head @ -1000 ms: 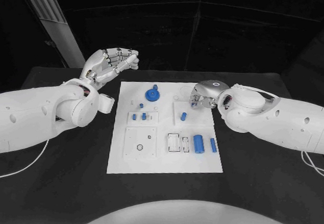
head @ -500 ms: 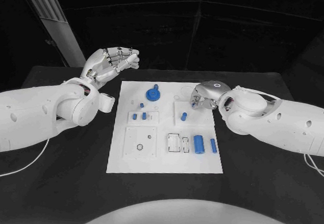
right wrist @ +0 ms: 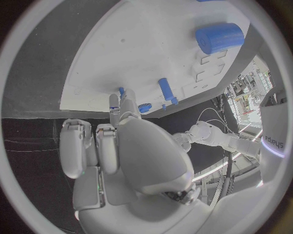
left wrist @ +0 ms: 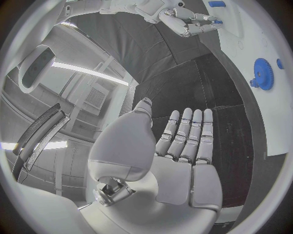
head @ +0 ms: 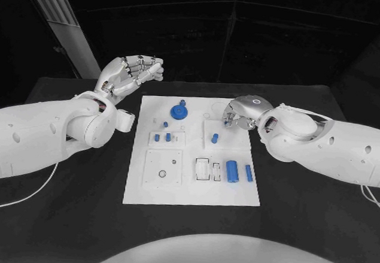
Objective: Assemble the parts on the task board
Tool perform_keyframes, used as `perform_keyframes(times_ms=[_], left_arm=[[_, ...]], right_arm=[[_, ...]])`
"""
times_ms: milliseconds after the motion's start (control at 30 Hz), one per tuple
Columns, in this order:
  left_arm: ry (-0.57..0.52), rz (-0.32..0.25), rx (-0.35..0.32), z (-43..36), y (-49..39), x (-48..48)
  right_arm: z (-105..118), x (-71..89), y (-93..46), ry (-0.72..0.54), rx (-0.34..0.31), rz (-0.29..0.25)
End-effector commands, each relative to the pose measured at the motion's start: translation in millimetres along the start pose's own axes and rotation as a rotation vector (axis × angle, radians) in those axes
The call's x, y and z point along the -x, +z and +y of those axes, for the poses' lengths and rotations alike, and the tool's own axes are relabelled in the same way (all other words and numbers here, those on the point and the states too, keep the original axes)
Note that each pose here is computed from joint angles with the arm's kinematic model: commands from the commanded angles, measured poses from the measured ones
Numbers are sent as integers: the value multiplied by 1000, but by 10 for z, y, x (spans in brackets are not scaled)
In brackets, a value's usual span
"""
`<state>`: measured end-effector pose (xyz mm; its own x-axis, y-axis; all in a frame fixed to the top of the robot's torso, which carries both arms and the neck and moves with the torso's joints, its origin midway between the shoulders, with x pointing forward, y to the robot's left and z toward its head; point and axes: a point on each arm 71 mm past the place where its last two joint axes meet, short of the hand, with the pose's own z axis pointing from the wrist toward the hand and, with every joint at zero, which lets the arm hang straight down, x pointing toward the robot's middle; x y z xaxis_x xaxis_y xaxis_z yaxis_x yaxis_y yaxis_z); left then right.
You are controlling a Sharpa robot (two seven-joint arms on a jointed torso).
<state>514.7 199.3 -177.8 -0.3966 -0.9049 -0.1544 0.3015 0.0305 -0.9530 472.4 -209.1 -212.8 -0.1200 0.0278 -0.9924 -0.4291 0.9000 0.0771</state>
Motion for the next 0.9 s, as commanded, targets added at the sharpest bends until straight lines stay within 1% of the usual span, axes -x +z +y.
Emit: perform_keyframes(times_ms=[33, 233, 633, 900], left_arm=[[-11, 7, -157, -117, -1, -4], [-11, 8, -157, -116, 2, -7], [-11, 8, -156, -114, 5, -7], [-12, 10, -155, -110, 12, -9]], right_arm=[[48, 79, -13, 14, 44, -85], [63, 114, -39, 23, 64, -120], [108, 156, -83, 38, 96, -155], [260, 198, -105, 81, 149, -177]])
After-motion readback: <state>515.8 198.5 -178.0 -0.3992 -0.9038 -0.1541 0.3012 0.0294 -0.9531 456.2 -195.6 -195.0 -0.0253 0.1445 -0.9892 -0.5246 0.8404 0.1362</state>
